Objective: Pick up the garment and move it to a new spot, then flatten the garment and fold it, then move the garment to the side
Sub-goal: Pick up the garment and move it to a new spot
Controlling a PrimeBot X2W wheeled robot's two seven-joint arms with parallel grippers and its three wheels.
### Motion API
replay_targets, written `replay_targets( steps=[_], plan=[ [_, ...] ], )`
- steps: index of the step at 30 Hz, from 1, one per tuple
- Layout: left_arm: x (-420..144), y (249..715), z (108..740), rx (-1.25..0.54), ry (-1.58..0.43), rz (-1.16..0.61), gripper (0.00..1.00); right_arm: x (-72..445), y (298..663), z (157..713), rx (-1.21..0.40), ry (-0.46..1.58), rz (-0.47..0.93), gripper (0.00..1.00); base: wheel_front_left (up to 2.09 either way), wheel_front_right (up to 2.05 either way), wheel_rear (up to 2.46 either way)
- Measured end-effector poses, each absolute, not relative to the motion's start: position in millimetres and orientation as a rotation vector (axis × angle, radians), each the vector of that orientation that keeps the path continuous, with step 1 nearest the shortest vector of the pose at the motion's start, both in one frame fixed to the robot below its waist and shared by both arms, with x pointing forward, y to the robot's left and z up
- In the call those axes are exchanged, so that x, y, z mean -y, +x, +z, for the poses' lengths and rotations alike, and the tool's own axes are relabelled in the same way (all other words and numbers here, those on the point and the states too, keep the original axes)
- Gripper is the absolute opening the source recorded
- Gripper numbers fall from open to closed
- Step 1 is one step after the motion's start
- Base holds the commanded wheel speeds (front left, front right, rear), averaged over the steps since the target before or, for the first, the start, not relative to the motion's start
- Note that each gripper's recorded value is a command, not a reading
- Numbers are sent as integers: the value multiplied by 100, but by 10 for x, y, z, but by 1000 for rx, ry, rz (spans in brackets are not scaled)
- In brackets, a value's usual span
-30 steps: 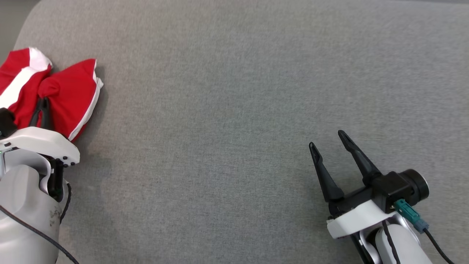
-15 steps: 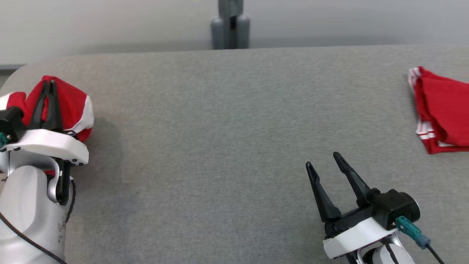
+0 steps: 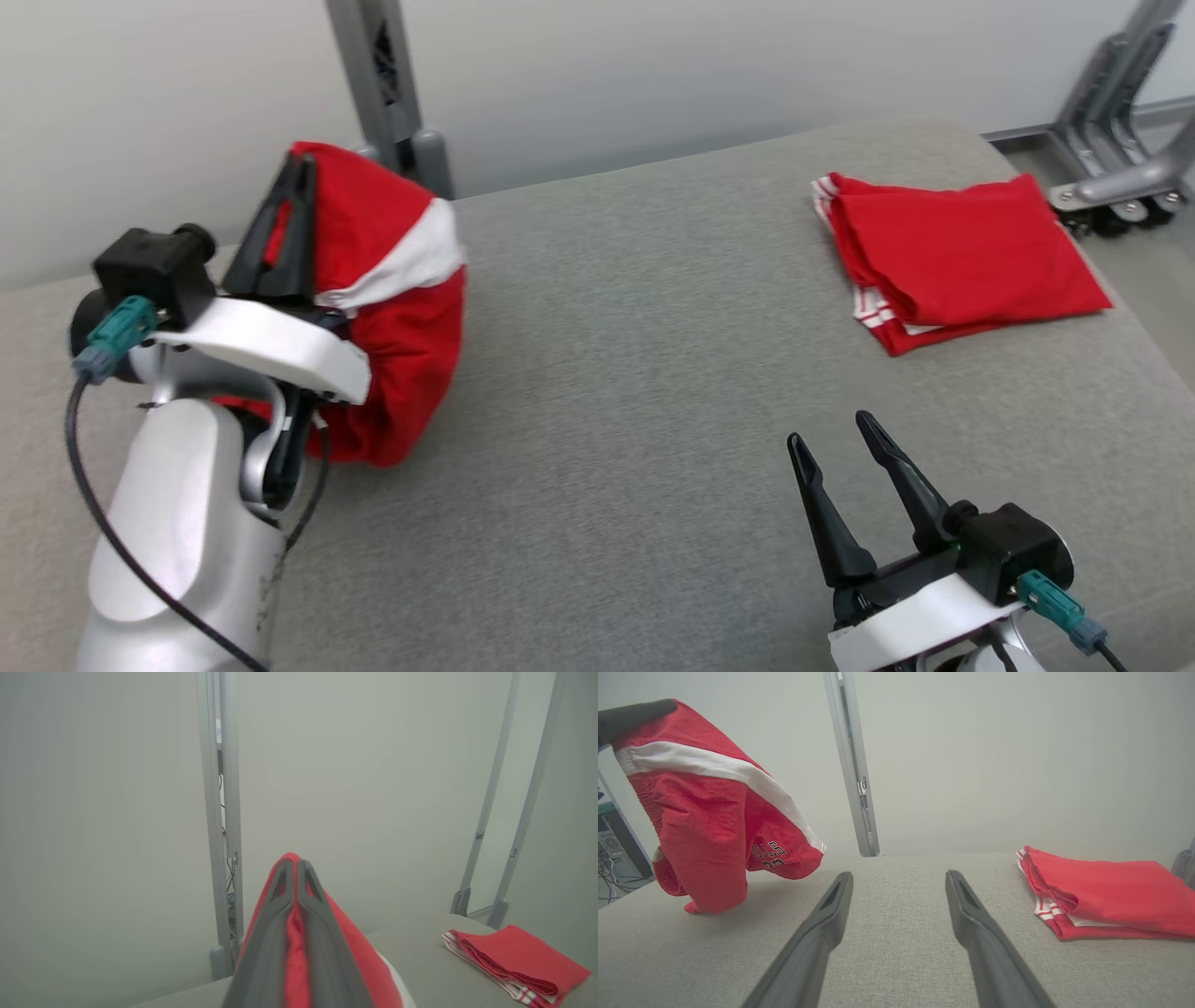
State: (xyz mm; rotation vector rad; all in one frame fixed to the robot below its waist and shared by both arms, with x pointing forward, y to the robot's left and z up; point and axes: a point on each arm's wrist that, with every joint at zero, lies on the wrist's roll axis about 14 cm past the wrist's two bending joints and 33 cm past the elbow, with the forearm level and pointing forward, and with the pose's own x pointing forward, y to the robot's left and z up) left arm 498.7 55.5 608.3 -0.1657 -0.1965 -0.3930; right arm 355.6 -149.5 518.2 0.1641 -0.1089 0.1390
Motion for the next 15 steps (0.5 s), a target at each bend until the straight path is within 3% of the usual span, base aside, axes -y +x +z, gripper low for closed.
replay_targets(
  steps=[9,15],
  plan=[
    [491,4801,6475,242,-214,-676,0,1875,3317,5255,139,163,12,100,0,0,0],
    [878,4719,6359,195,-198,-780,0,2034,3209,5207,127,168,-49,100,0,0,0]
  ],
)
